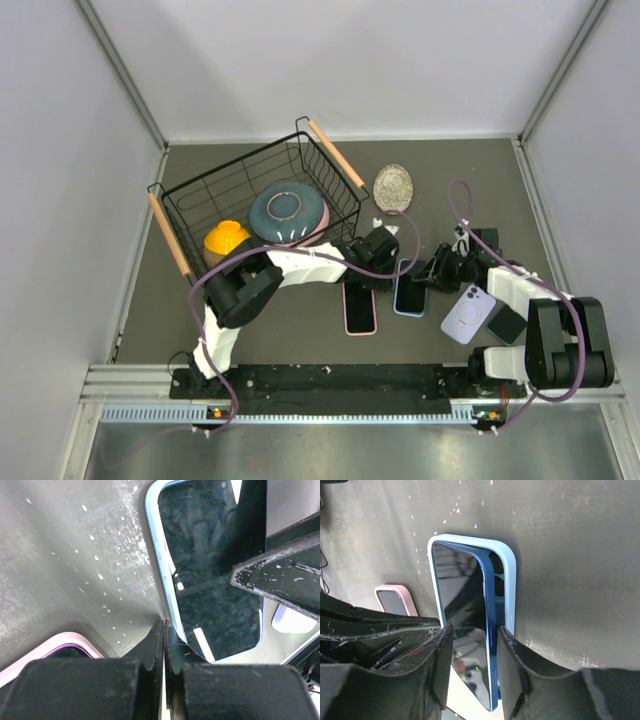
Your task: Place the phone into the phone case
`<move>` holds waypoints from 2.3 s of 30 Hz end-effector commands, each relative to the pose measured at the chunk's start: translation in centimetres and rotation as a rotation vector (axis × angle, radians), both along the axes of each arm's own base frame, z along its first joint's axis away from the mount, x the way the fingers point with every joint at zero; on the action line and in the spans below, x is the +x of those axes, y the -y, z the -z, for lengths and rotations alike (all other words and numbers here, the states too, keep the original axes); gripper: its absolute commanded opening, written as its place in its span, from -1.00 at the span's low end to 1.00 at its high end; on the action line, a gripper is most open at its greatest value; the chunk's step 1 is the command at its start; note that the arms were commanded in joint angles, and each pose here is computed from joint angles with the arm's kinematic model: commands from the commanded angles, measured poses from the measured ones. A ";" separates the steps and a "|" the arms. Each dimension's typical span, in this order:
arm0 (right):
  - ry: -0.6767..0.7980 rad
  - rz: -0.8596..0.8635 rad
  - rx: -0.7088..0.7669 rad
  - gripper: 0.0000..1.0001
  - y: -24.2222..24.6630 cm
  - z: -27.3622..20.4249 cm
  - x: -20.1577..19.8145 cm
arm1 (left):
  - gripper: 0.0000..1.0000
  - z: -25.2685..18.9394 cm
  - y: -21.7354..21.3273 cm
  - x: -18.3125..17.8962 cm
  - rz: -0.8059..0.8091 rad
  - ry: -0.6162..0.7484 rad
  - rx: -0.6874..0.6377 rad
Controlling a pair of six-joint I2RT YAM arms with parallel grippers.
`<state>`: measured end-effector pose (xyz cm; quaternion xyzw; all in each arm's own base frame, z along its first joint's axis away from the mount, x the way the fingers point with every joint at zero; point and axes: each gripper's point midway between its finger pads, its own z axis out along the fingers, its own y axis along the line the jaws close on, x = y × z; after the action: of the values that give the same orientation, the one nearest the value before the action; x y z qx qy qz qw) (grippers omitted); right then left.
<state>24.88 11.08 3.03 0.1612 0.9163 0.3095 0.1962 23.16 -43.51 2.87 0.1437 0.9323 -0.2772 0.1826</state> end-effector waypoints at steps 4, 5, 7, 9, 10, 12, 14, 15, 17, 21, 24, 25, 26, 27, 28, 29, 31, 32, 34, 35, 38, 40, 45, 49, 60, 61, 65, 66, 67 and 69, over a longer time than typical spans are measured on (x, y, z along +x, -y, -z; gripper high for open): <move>0.041 0.038 -0.075 0.02 1.2 -1.9 0.6 | -1.00 -2.0 1.3 -0.2 0.012 0.019 -0.073; 0.039 0.039 -0.074 0.04 1.2 -2.1 0.5 | -1.00 -2.0 1.2 -0.2 0.010 0.021 -0.071; 0.057 0.045 -0.082 0.13 1.3 -2.6 0.6 | -1.00 -2.1 1.1 -0.1 0.009 0.025 -0.069; 0.063 0.051 -0.088 0.20 1.4 -2.9 0.5 | -1.00 -2.3 1.1 -0.1 0.007 0.029 -0.068; 0.066 0.055 -0.092 0.21 1.5 -3.1 0.6 | -1.00 -2.3 1.1 0.0 0.008 0.030 -0.068; 0.065 0.057 -0.098 0.19 1.6 -3.3 0.5 | -1.00 -2.6 1.2 0.0 0.006 0.031 -0.072; 0.080 0.060 -0.108 0.17 1.8 -3.7 0.7 | -1.00 -2.6 1.2 -0.1 0.004 0.026 -0.075; 0.072 0.065 -0.116 0.15 2.0 -3.7 0.6 | -1.00 -2.7 1.2 -0.1 0.003 0.024 -0.078; 0.081 0.067 -0.128 0.08 2.2 -4.0 0.7 | -1.00 -2.9 1.3 -0.2 0.005 0.021 -0.085; 0.075 0.085 -0.166 0.08 2.8 -4.2 0.6 | -1.00 -3.1 1.2 -0.2 0.002 0.023 -0.085; 0.067 0.099 -0.199 0.16 3.4 -4.3 0.6 | -1.00 -3.1 1.3 -0.2 0.004 0.022 -0.088; 0.060 0.100 -0.210 0.18 3.6 -4.3 0.4 | -1.00 -3.3 1.3 -0.2 0.003 0.025 -0.091; 0.066 0.108 -0.223 0.23 3.8 -4.3 0.4 | -1.00 -3.3 1.3 -0.2 0.003 0.024 -0.090; 0.065 0.108 -0.225 0.25 3.9 -4.3 0.4 | -1.00 -3.5 1.4 -0.1 0.002 0.029 -0.095; 0.065 0.107 -0.227 0.27 3.9 -4.2 0.3 | -1.00 -3.5 1.5 0.0 0.003 0.031 -0.096; 0.062 0.102 -0.221 0.30 3.8 -4.0 0.2 | -1.00 -3.6 1.5 0.2 0.000 0.033 -0.099; 0.046 0.094 -0.209 0.33 3.5 -3.5 -0.1 | -1.00 -3.5 1.8 0.3 0.004 0.037 -0.097; 0.046 0.085 -0.190 0.35 3.2 -3.4 -0.1 | -1.00 -3.8 2.0 0.6 0.005 0.043 -0.103; 0.031 0.084 -0.167 0.37 2.9 -2.8 -0.4 | -1.00 -3.3 2.1 0.6 0.004 0.036 -0.092; 0.045 0.080 -0.148 0.37 2.5 -2.8 -0.2 | -1.00 -3.3 2.2 0.6 0.006 0.037 -0.094; 0.027 0.080 -0.120 0.39 2.1 -2.0 -0.6 | -1.00 -3.1 2.3 0.5 0.002 0.020 -0.097; 0.036 0.079 -0.104 0.40 1.9 -1.5 -0.6 | -1.00 -2.8 2.4 0.3 0.002 0.004 -0.099; 0.037 0.097 -0.115 0.40 2.1 -0.5 -0.8 | -1.00 -2.4 2.4 -0.1 0.000 -0.023 -0.111; 0.023 0.090 -0.097 0.40 1.8 0.2 -1.3 | -1.00 -2.0 2.4 -0.1 -0.005 -0.034 -0.112; 0.094 0.053 0.054 0.42 -0.4 -1.4 -0.8 | -1.00 -0.6 2.5 -0.9 0.003 -0.081 -0.117; 0.095 0.040 0.077 0.42 -0.8 -1.6 -1.0 | -1.00 -0.5 2.5 -0.9 0.002 -0.085 -0.117; 0.090 0.025 0.142 0.43 -1.7 -1.2 -1.6 | -1.00 -0.3 2.5 -1.2 -0.001 -0.104 -0.121; 0.114 0.031 0.171 0.43 -2.0 -1.3 -1.5 | -1.00 -0.2 2.6 -1.2 -0.001 -0.108 -0.126; 0.116 0.018 0.210 0.43 -2.5 -1.5 -1.8 | -1.00 0.0 2.5 -1.3 -0.002 -0.112 -0.125; 0.137 0.025 0.262 0.43 -3.0 -1.9 -1.9 | -1.00 0.2 2.4 -1.4 -0.004 -0.115 -0.123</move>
<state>24.63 11.51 4.04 0.1774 0.8806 0.3478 0.2685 22.00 -45.12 3.36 0.1174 0.9282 -0.3238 0.1404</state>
